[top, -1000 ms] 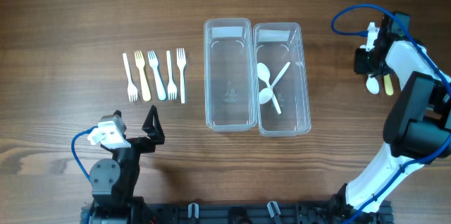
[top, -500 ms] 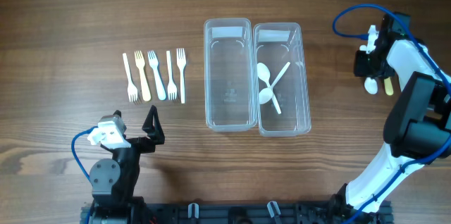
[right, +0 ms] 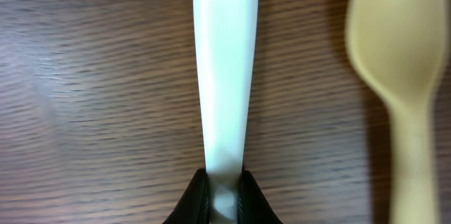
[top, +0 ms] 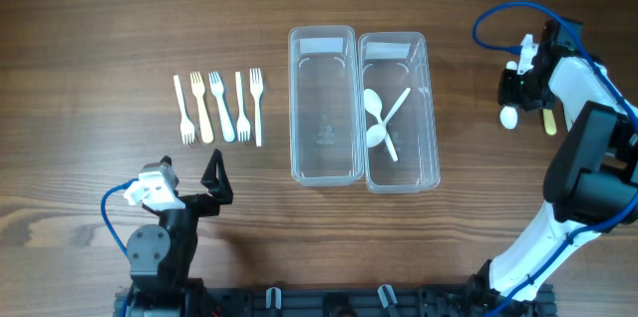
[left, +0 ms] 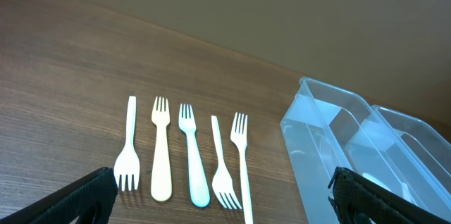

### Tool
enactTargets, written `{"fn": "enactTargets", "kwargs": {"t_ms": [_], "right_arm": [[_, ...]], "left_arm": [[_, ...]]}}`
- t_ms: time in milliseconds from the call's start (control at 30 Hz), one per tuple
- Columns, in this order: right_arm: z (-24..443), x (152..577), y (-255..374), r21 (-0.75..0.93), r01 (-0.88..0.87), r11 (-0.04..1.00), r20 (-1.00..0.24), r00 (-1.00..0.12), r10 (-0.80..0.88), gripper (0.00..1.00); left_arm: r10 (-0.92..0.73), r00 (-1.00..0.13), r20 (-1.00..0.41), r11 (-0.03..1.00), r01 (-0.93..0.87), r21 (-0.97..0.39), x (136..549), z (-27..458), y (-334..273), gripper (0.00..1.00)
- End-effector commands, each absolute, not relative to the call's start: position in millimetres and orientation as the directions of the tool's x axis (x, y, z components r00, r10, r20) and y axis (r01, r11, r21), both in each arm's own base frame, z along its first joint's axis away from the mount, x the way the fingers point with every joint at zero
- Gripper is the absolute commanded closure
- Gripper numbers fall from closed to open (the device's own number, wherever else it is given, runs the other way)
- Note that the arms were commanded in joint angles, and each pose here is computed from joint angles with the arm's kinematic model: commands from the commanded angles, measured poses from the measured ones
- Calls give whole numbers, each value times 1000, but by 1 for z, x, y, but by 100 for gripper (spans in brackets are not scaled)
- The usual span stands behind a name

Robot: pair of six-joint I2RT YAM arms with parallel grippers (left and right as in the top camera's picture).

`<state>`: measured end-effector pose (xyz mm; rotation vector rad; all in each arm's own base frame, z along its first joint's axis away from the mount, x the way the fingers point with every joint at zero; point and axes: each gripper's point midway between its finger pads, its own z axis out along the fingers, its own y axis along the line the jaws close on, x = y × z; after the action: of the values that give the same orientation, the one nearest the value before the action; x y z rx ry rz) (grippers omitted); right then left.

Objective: Pack container
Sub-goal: 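Return the right gripper to the spoons and grasp the cream spoon, then carry the cream spoon into the right container and release it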

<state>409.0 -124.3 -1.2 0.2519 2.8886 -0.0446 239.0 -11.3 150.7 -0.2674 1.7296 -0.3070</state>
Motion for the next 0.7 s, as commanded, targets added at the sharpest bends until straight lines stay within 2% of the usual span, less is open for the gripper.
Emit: {"fn": "enactTargets", "kwargs": {"t_ms": [0, 367, 667], "right_arm": [[-2, 418, -98, 146, 165, 975, -245, -949, 197, 96], [81, 437, -71, 290, 74, 954, -420, -886, 196, 96], [150, 427, -39, 350, -29, 936, -516, -840, 167, 96]], "left_arm": [[-322, -172, -931, 945, -1, -327, 239, 150, -12, 0], [-322, -172, -931, 945, -1, -327, 239, 150, -12, 0], [-322, -172, -931, 945, -1, -327, 239, 150, -12, 0]]}}
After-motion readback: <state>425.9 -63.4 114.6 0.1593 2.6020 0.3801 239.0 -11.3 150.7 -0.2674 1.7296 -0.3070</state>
